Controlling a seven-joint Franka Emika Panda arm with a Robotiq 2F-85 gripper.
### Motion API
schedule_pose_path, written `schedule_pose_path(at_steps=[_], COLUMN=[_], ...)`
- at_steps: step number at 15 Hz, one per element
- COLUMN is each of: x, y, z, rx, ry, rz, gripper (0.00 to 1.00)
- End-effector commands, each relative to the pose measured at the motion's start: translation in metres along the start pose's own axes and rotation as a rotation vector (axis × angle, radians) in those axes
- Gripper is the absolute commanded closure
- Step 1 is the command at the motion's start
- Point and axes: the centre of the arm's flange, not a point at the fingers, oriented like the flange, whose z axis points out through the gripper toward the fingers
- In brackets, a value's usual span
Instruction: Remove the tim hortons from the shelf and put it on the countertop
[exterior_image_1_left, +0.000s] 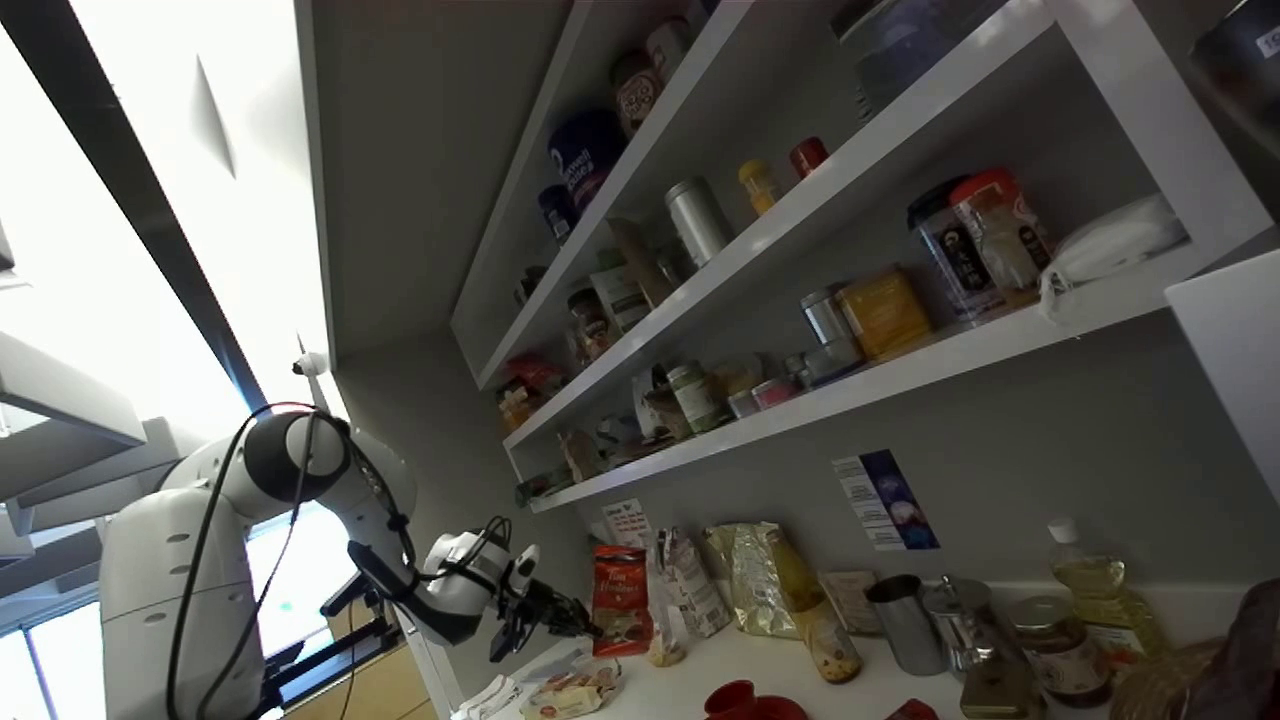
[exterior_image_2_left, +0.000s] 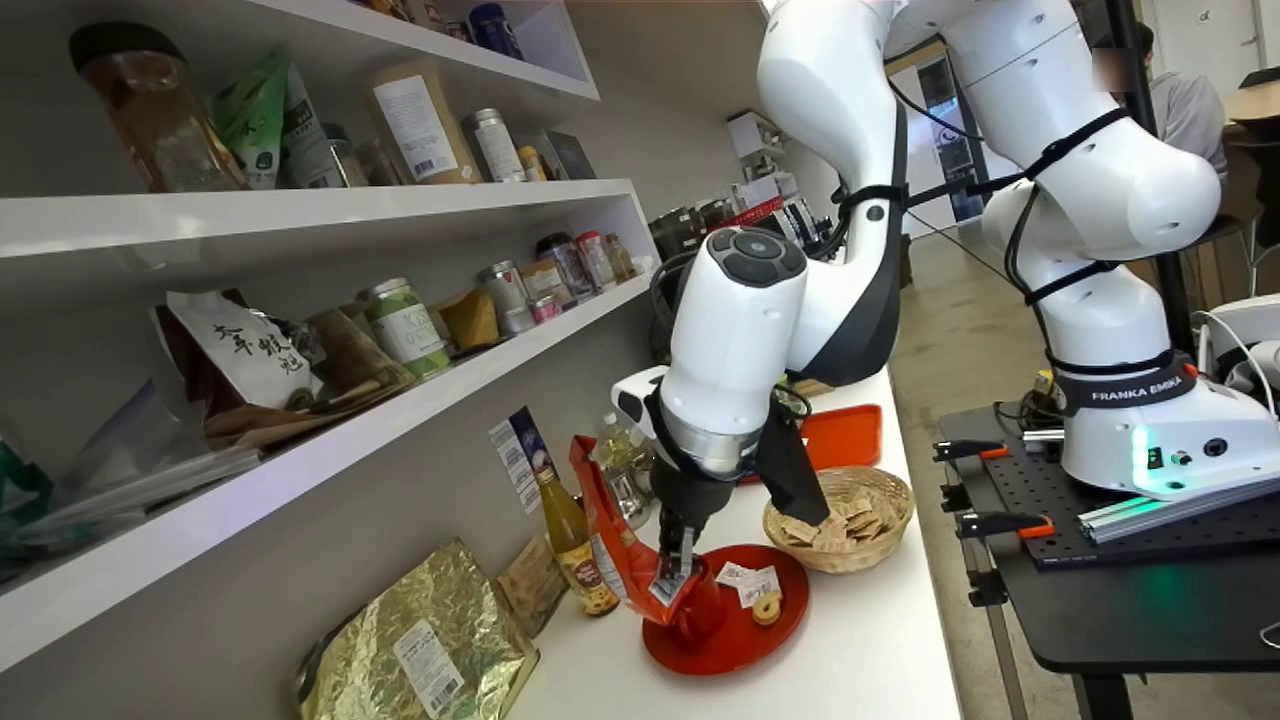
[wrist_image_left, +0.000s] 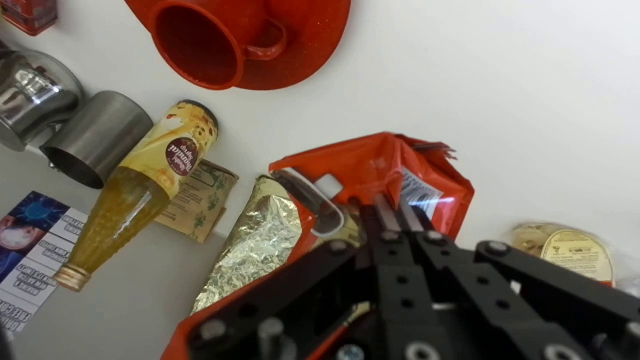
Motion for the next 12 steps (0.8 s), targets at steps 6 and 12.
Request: schedule_pose_path(at_steps=[6, 12], x=[-0.022, -0.018], y=[-0.047, -0.056], z=[0.053, 0.092], rx=[0.082, 0.081], ry=[-0.022, 0.063], rz=[-0.084, -0.163], gripper=[1.00, 1.00])
